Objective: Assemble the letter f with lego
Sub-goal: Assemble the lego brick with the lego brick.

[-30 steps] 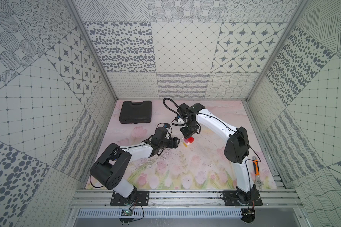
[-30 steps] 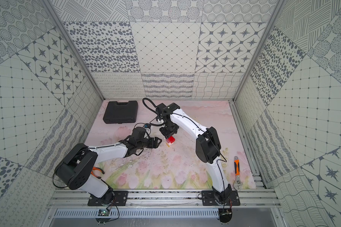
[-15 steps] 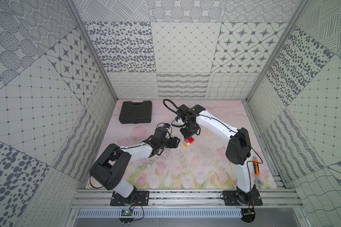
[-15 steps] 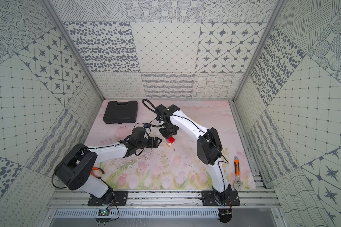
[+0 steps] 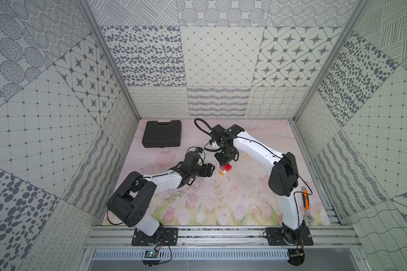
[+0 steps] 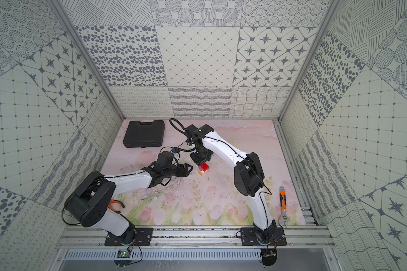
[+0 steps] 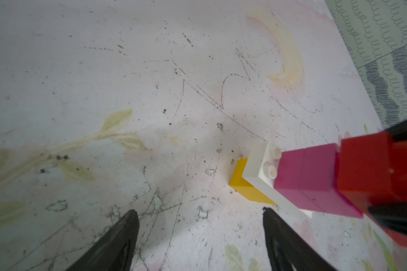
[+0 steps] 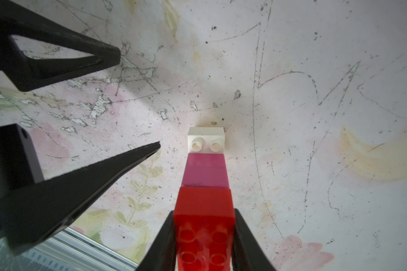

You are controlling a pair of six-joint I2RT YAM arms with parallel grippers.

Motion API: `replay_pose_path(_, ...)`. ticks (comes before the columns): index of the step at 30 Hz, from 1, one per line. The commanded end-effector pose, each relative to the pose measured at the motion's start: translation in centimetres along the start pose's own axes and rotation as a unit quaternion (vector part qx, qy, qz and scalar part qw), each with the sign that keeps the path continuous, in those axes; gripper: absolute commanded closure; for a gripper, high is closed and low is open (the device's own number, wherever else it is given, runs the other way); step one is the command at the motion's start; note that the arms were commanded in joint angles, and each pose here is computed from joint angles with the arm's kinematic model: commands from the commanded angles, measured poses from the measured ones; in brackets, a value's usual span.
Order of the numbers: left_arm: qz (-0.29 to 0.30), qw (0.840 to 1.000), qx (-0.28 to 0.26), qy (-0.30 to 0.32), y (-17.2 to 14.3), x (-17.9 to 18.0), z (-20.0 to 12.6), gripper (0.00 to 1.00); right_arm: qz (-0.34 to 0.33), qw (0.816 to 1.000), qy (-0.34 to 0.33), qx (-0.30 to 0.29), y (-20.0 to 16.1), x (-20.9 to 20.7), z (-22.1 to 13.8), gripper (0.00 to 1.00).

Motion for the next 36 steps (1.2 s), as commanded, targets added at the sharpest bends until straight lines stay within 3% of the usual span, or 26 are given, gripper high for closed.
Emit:
replay_pose_path(1, 0.017, 1.0, -0.012, -0.007, 0.5, -0.3, -0.3, 0.17, -0.004, 0.994, -0.029, 0.11, -2.2, -0.4, 3.7, 0.66)
replay_pose_path(27, 0.021, 1.0, -0.019, 0.003, 0.4, -0.2, -0.8, 0.17, 0.004, 0.986, -0.107, 0.129, -2.3, -0.8, 4.8, 0.69)
replay_pose_path(36, 0.021, 1.0, -0.018, 0.0, 0.5, -0.3, -0.7, 0.18, -0.001, 0.99, -0.059, 0.131, -1.9, 0.0, 4.7, 0.68)
Point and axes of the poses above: each gripper's point midway between its finger pads, its own z axis out along the fingers, its own x axis along the line the jaws close on, y = z × x, the point moved 7 cm from there along -z, back along the fingers, and after that the axes turned 14 degrees about z, right-handed, at the moved point
